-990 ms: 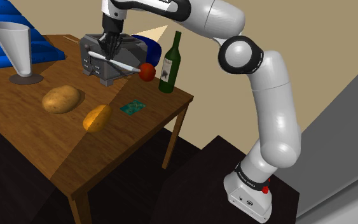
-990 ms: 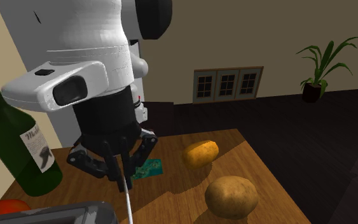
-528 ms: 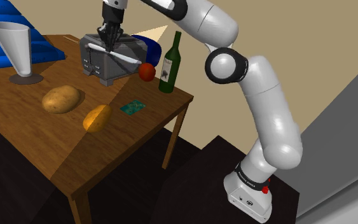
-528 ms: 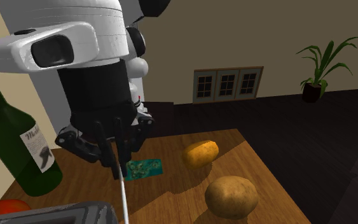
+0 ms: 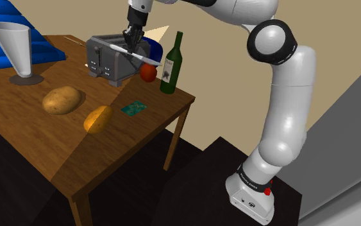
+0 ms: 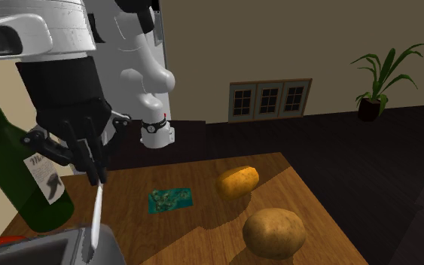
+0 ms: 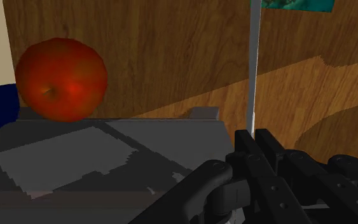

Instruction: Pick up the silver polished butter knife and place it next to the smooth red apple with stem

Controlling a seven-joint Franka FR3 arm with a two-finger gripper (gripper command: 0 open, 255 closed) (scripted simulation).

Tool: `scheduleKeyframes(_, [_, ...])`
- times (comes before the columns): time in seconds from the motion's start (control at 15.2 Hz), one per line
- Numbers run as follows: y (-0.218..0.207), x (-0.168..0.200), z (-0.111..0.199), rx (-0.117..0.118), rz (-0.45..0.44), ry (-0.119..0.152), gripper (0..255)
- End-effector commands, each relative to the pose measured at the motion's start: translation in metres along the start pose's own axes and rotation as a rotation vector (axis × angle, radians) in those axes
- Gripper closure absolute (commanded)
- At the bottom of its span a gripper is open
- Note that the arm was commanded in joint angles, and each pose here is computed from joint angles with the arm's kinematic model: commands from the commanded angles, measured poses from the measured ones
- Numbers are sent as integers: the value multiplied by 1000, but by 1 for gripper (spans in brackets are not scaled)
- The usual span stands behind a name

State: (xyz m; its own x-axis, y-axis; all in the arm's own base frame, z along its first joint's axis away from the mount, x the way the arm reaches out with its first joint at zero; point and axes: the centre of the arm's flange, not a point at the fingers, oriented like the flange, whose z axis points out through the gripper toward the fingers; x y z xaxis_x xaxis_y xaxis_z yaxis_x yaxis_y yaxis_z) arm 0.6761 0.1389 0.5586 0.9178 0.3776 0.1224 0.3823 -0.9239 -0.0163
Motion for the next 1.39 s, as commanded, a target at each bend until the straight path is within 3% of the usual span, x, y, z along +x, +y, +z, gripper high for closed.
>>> scheduleKeyframes(0.0, [19, -24, 0, -2, 3, -1, 255])
scheduleKeyframes(0.26, [60, -68, -6, -2, 3, -1, 255])
scheduleKeyframes(1.32, [61, -78, 77, -2, 3, -1, 255])
